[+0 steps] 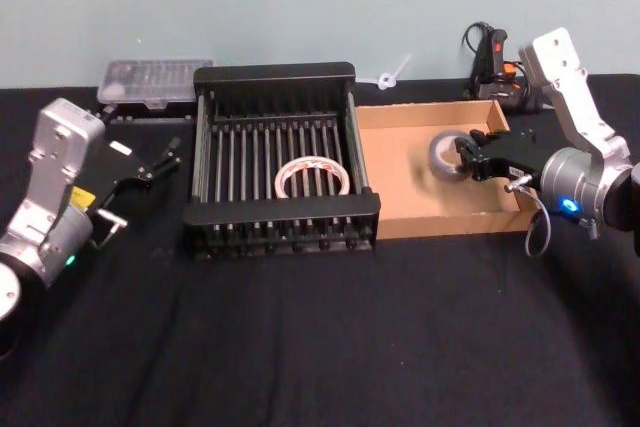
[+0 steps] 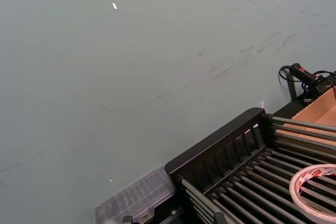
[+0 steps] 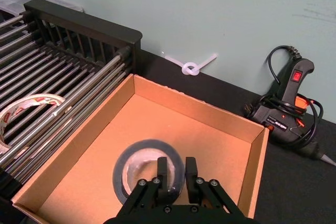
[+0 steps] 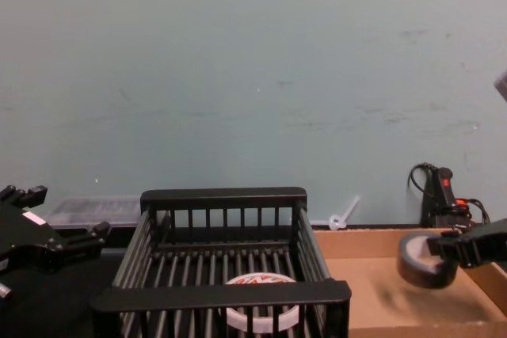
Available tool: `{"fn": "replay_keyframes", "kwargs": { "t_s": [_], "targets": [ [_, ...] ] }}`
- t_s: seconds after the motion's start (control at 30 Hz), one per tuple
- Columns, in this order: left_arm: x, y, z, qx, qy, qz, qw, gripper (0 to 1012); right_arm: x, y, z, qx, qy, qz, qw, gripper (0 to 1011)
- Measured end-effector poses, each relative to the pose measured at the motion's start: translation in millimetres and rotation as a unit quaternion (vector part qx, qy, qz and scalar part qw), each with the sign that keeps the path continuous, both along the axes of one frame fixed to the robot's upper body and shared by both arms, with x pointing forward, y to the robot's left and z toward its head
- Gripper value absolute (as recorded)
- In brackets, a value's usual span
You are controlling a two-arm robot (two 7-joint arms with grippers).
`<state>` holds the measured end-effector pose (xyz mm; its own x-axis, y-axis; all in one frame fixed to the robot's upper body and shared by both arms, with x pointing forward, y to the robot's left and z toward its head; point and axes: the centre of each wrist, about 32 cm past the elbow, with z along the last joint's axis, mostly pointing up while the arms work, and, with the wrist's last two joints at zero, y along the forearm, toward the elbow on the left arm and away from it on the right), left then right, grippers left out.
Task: Pick up the white tape and place it into the black box , Pick up the silver tape and place it into the brown box.
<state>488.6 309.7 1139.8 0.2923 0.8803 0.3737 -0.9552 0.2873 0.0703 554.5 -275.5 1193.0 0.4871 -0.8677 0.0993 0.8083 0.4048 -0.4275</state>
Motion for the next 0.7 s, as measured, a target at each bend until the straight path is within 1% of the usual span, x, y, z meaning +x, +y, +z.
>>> {"fn": "replay_keyframes", "kwargs": {
  "t_s": [0.2,0.23,0.27,0.3,0.33,0.4,0.43,0.6,0.63,0.67,0.7],
  "targets": [
    [0.0,0.0,0.0,0.0,0.0,0.0,1.0,1001,-0.5,0.2,0.0,0.0,0.0,0.001,1.0,374],
    [0.0,0.0,0.0,0.0,0.0,0.0,1.0,1001,-0.5,0.2,0.0,0.0,0.0,0.001,1.0,374],
    [0.0,0.0,0.0,0.0,0.0,0.0,1.0,1001,-0.5,0.2,0.0,0.001,0.0,0.001,1.0,431],
    [0.0,0.0,0.0,0.0,0.0,0.0,1.0,1001,-0.6,0.3,0.1,0.001,0.0,0.001,1.0,453],
    [0.0,0.0,0.0,0.0,0.0,0.0,1.0,1001,-0.6,0.3,0.0,0.001,0.0,0.001,1.0,512],
    [0.0,0.0,0.0,0.0,0.0,0.0,1.0,1001,-0.7,0.3,0.0,0.001,0.001,0.001,1.0,544],
    [0.0,0.0,0.0,0.0,0.0,0.0,1.0,1001,-0.7,0.3,0.0,0.001,0.001,0.002,1.0,593],
    [0.0,0.0,0.0,0.0,0.0,0.0,1.0,1001,-0.8,0.2,-0.1,0.001,0.001,0.002,1.0,743],
    [0.0,0.0,0.0,0.0,0.0,0.0,1.0,1001,-0.8,0.1,0.0,0.001,0.001,0.002,1.0,789],
    [0.0,0.0,0.0,0.0,0.0,0.0,1.0,1001,-0.9,0.1,0.0,0.001,0.001,0.002,1.0,789],
    [0.0,0.0,0.0,0.0,0.0,0.0,1.0,1001,-0.9,0.1,0.0,0.001,0.001,0.002,1.0,824]
  ]
}}
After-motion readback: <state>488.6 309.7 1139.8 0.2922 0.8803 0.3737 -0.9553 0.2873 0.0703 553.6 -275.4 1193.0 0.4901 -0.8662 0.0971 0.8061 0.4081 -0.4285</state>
